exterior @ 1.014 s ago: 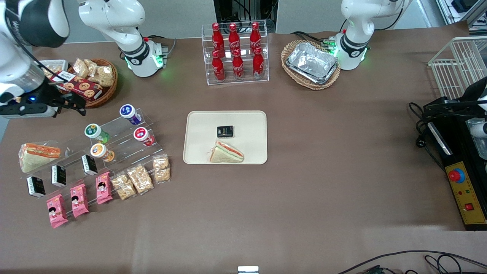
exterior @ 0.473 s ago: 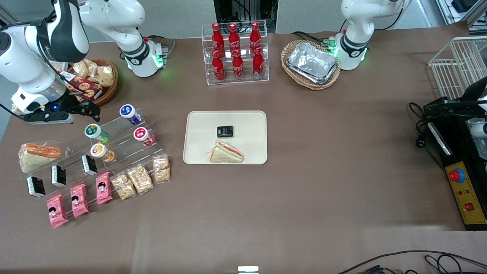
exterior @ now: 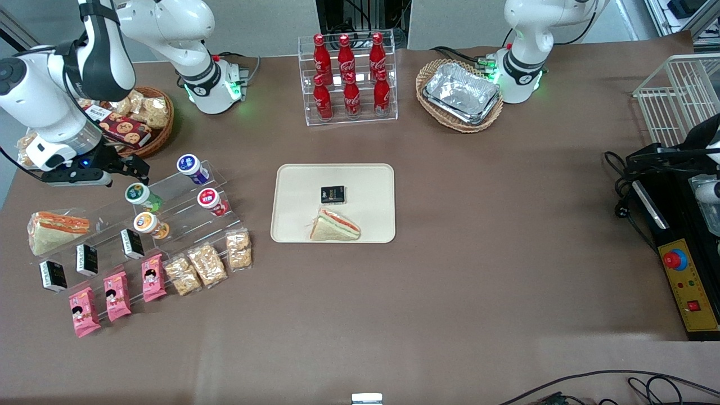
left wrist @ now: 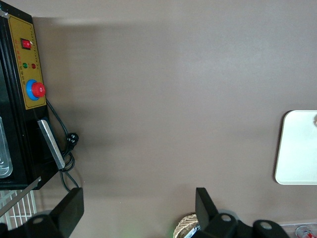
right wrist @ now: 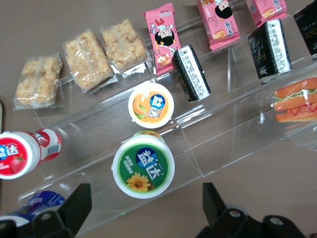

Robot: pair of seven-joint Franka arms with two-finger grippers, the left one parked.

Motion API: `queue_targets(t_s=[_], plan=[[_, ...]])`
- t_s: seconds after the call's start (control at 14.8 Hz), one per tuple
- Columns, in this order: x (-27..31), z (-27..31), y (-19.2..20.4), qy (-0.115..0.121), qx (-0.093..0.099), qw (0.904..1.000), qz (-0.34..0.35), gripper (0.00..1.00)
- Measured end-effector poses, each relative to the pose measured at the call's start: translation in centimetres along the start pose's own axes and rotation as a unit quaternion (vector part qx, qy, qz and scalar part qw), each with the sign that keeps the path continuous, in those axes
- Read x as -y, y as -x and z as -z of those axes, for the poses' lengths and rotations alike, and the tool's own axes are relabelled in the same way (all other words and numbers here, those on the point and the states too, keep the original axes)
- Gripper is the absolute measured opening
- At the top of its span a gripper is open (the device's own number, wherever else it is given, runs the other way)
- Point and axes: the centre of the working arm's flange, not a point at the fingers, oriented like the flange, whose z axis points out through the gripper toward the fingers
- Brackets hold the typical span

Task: Place green gum on tray
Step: 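Move the right gripper over the green gum tub in the rack, then lower the right gripper and close it on the green gum tub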

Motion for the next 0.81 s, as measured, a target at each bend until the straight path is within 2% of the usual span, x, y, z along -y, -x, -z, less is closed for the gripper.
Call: queue_targets(t_s=[0.81], plan=[[0.3, -3.2, 0.3, 0.002, -0.014, 0.9999, 0.002, 1.0]])
